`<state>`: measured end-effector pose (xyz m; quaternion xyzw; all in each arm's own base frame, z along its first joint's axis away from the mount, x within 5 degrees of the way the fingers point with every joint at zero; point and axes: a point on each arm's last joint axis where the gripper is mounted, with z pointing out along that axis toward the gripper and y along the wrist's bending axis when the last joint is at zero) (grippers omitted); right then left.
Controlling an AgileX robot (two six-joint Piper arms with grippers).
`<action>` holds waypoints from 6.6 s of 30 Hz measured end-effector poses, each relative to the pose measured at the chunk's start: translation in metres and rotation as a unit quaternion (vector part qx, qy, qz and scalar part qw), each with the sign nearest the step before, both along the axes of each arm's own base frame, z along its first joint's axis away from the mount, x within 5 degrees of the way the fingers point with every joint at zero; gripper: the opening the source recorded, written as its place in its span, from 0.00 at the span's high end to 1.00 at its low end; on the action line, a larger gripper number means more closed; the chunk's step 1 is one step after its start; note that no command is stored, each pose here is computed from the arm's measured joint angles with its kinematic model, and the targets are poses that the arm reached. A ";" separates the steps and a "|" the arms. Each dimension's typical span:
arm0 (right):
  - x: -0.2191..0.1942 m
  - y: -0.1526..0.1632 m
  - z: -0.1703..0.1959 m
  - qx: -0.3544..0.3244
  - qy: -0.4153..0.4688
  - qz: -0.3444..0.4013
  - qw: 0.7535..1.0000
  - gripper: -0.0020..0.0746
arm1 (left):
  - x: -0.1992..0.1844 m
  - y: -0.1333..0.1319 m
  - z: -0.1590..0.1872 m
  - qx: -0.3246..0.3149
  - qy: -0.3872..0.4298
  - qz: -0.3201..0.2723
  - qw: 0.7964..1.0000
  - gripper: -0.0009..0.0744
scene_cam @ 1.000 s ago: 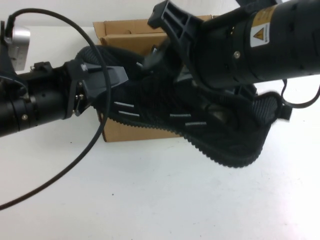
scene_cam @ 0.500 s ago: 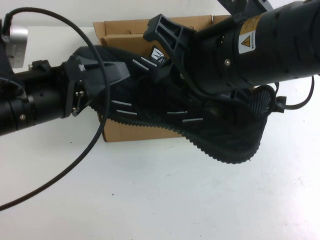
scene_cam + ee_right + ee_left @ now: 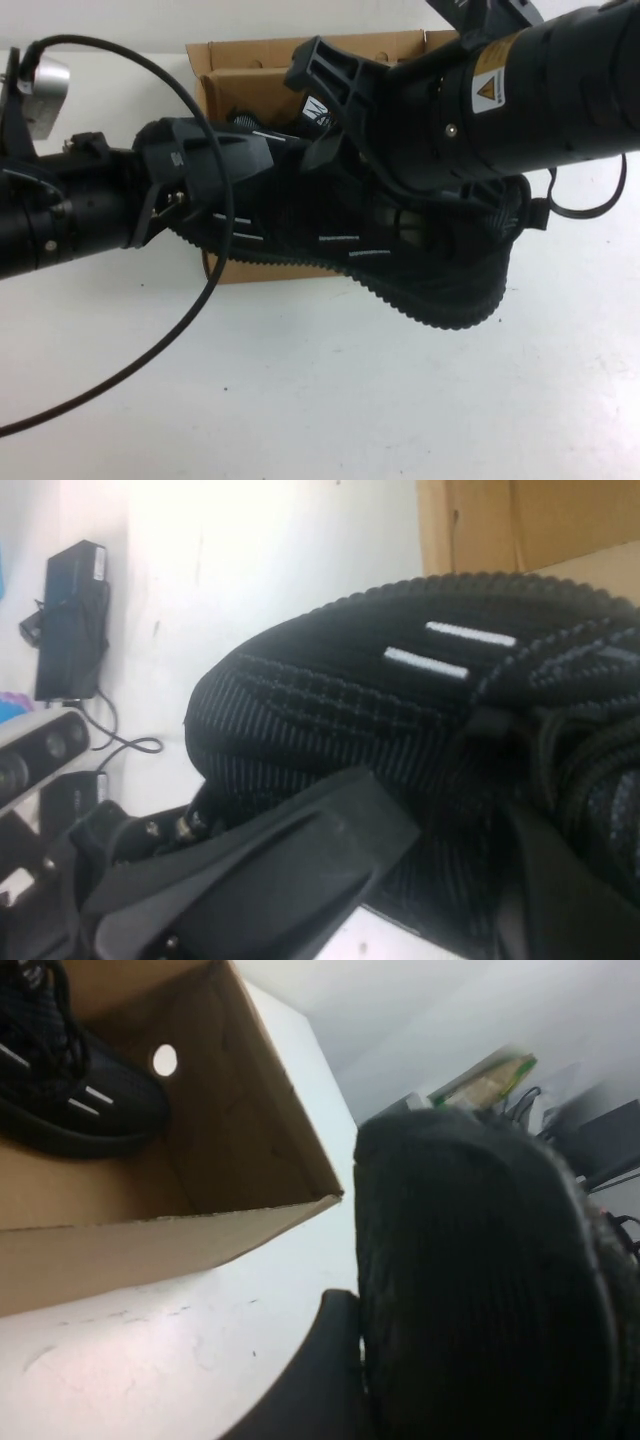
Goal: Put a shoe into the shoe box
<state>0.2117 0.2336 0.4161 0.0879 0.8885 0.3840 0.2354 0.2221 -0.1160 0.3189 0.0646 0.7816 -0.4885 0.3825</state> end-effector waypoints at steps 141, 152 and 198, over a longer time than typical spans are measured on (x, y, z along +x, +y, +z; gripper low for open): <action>0.182 -0.051 -0.091 -0.194 -0.133 0.215 0.948 0.29 | -0.108 0.084 0.027 0.378 -0.040 0.168 0.910 0.99; 0.118 -0.082 0.020 -0.226 -0.279 0.172 0.917 0.95 | -0.154 0.090 0.046 0.372 -0.163 0.152 0.901 0.99; -0.146 -0.201 -0.144 -0.171 -0.457 -0.051 0.871 0.99 | -0.170 0.088 0.004 0.190 -0.239 0.226 0.925 0.99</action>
